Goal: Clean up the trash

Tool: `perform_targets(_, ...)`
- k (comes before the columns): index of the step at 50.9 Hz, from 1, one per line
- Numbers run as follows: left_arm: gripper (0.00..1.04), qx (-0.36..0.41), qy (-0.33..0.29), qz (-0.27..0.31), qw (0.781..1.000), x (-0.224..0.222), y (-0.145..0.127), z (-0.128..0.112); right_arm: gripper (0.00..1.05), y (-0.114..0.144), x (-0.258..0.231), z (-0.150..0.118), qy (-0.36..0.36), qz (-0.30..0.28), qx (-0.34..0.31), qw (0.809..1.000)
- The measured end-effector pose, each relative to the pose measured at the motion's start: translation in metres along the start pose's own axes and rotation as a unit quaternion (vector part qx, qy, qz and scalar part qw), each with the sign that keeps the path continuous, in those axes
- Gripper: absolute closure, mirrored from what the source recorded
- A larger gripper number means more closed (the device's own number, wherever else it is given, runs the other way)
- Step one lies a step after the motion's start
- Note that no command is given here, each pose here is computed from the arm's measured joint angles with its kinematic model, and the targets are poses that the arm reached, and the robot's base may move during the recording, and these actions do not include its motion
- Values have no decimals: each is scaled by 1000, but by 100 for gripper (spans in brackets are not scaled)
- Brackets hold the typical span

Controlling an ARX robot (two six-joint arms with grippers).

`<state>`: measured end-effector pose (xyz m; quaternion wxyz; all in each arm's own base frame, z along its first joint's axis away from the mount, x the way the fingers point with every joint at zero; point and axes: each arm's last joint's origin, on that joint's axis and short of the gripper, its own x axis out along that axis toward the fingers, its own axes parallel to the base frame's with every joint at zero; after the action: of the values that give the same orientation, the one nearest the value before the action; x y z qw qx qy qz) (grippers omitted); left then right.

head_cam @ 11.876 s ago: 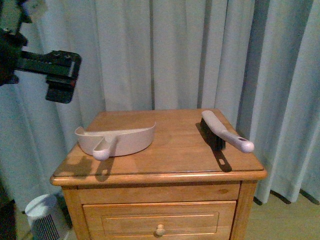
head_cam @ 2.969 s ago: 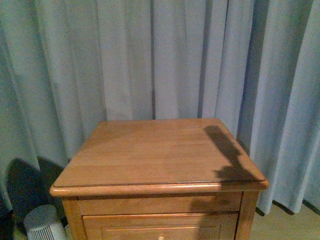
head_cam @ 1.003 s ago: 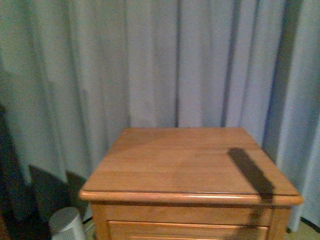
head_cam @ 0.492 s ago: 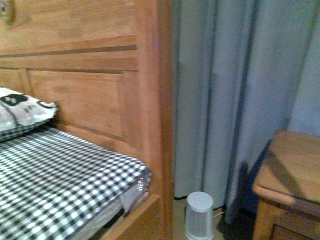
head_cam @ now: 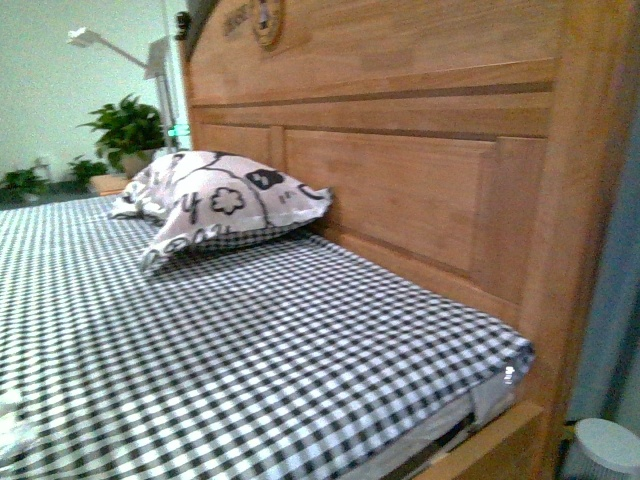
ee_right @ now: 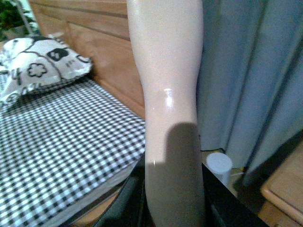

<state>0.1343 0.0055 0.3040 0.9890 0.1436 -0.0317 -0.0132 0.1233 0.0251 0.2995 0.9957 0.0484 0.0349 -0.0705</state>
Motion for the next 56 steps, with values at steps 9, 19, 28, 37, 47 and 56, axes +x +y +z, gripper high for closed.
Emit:
perform_targets(9,79,0,1,0,1000,0,0,0,85,0,0,0,0,0,0,1000)
perform_targets(19,79,0,4,-2,1000,1,-1,-2,85,0,0,-1,1,-1,0,1000)
perform_targets(28,79,0,3,0,1000,0,0,-1,85,0,0,-1,1,1,1,1000)
perform_targets(37,79,-1,2,9,1000,-1,0,-1,85,1,2,-3,8,6,-2,1000)
perform_targets(47,79,0,1,-4,1000,0,-1,-1,85,0,1,-2,3,-1,0,1000)
perform_targets(56,79,-44,84,-49,994,3,1,1,85,0,0,-2,2,1,1,1000)
